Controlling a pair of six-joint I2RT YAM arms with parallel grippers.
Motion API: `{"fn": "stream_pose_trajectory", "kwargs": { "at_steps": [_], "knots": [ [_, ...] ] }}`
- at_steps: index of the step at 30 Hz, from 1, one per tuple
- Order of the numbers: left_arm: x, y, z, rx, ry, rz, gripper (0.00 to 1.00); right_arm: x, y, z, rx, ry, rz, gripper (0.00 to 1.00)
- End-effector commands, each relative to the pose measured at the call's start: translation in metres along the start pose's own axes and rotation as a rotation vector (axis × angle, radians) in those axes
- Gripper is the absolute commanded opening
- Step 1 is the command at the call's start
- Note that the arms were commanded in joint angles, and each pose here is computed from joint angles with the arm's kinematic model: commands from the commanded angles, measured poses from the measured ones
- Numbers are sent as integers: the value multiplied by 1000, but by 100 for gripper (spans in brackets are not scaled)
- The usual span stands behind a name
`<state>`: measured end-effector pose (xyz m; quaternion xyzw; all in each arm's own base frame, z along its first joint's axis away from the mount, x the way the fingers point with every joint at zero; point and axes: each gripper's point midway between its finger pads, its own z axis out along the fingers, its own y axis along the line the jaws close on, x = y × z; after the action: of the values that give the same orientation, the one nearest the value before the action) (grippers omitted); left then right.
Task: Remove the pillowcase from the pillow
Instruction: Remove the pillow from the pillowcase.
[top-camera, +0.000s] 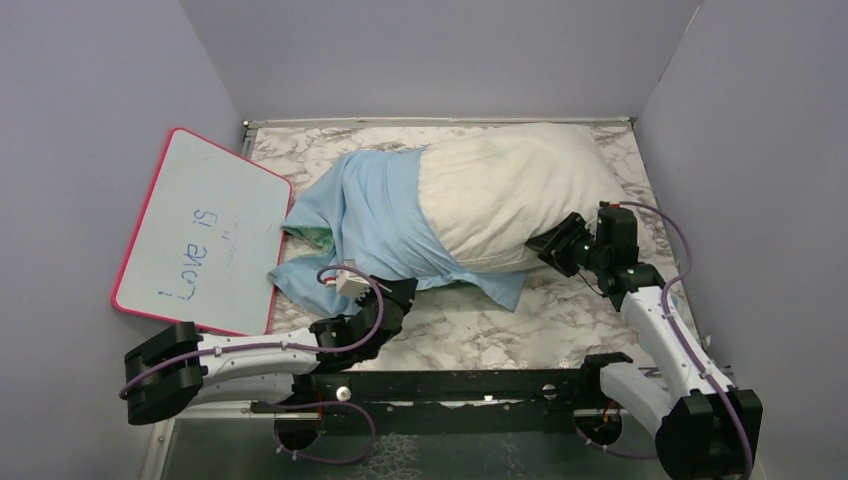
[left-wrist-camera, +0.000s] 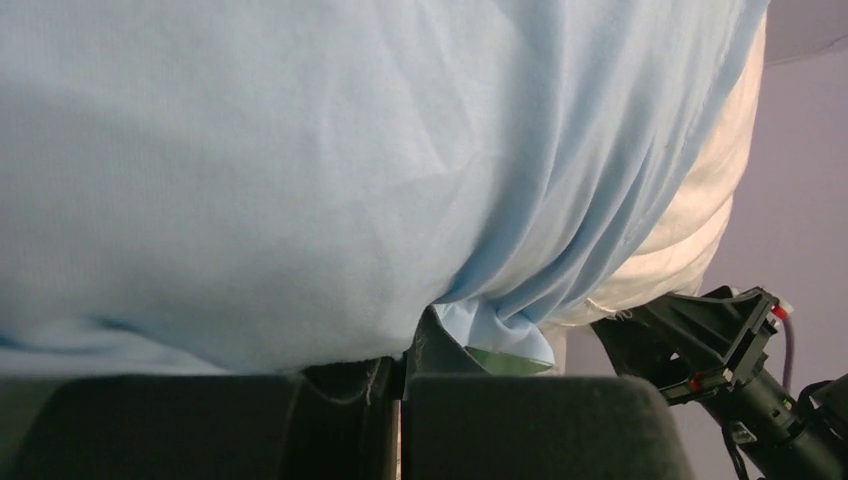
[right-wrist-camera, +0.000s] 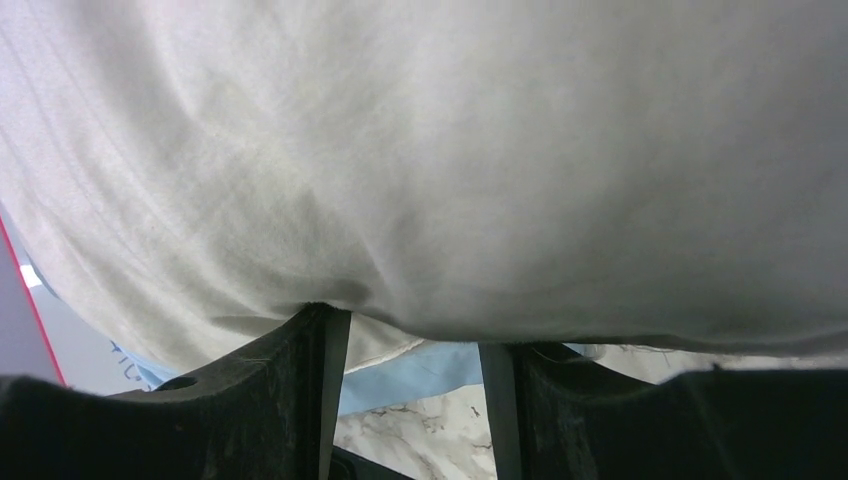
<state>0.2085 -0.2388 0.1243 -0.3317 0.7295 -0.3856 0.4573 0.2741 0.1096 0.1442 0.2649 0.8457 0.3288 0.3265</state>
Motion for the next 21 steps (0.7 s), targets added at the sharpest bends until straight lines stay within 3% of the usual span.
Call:
{"fn": "stream_pose_trajectory", "kwargs": {
  "at_steps": [1,7,9,11,21],
  "knots": [
    [-12,1,-3,-22,-44,39,0,-29,10,-5,27,-98,-44,55],
    [-16,14,-18,-81,29,207,0,-76,14,-14,138,-258,-113,46],
    [-19,23,-27,-107,64,248,0,-91,15,-18,175,-304,-142,32],
    [-23,28,-35,-105,95,285,0,-102,16,-20,196,-344,-157,27],
    [-38,9,-61,-70,176,401,0,-107,10,-16,246,-308,-184,27]
  ]
}}
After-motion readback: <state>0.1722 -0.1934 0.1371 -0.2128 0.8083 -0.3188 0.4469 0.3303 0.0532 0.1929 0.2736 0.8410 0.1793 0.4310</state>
